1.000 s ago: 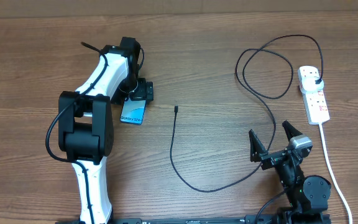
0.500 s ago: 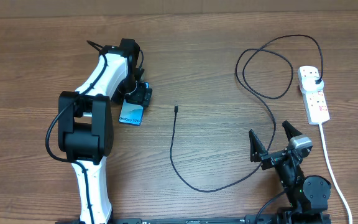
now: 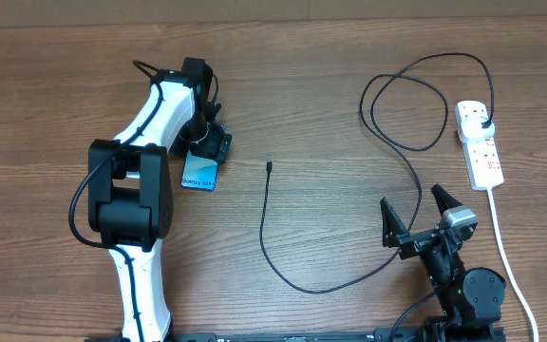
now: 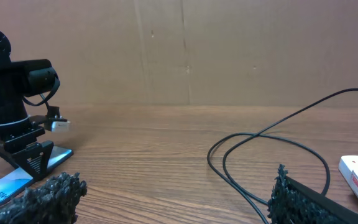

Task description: Plug charger to phone and switch on socket

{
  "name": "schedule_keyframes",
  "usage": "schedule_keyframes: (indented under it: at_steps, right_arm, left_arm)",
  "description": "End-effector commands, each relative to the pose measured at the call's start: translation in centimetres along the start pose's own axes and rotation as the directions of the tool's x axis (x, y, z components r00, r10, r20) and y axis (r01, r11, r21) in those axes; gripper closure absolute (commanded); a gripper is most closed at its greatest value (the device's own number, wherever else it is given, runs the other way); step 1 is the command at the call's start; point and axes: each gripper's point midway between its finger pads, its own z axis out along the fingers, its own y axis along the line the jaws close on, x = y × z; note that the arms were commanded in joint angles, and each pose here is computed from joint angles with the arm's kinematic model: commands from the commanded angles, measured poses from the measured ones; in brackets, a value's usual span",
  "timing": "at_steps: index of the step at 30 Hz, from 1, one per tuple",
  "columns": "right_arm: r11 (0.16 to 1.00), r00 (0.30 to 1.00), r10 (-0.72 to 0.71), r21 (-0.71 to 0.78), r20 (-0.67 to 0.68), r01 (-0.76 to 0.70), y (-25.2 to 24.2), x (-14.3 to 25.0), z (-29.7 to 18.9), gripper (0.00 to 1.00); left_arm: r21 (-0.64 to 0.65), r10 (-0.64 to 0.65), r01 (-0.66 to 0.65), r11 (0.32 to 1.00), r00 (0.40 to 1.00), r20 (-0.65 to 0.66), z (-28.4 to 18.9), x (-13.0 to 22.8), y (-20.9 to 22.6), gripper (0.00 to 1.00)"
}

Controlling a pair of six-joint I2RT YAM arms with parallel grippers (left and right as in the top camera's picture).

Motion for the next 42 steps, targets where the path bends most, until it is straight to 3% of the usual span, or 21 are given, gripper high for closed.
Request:
schedule_keyframes:
  at_steps: [1, 8, 23, 42]
  right_arm:
    - [1.0, 1.0, 0.006, 0.006, 0.004, -0.006, -0.1, 0.2, 0.0, 0.0]
    - [1.0, 1.0, 0.006, 0.006, 0.004, -0.006, -0.1, 0.2, 0.0, 0.0]
    - [1.0, 1.0, 0.006, 0.006, 0.004, -0.006, -0.1, 0.2, 0.0, 0.0]
    - [1.0, 1.0, 0.006, 0.006, 0.004, -0.006, -0.1, 0.2, 0.0, 0.0]
  left_arm:
    - [0.103, 0.013, -0.002, 0.995, 0.994, -0.107, 5.3, 1.8, -1.7, 0.1]
    - [0.096, -0.039, 0.05, 0.994, 0.993, -0.112, 5.3, 1.8, -2.0, 0.17]
    - [0.087, -0.086, 0.098, 0.991, 0.988, -0.129, 5.1, 2.0, -2.0, 0.18]
    - [0.086, -0.094, 0.103, 0.991, 0.99, -0.107, 0.1, -0.1, -1.7, 0.22]
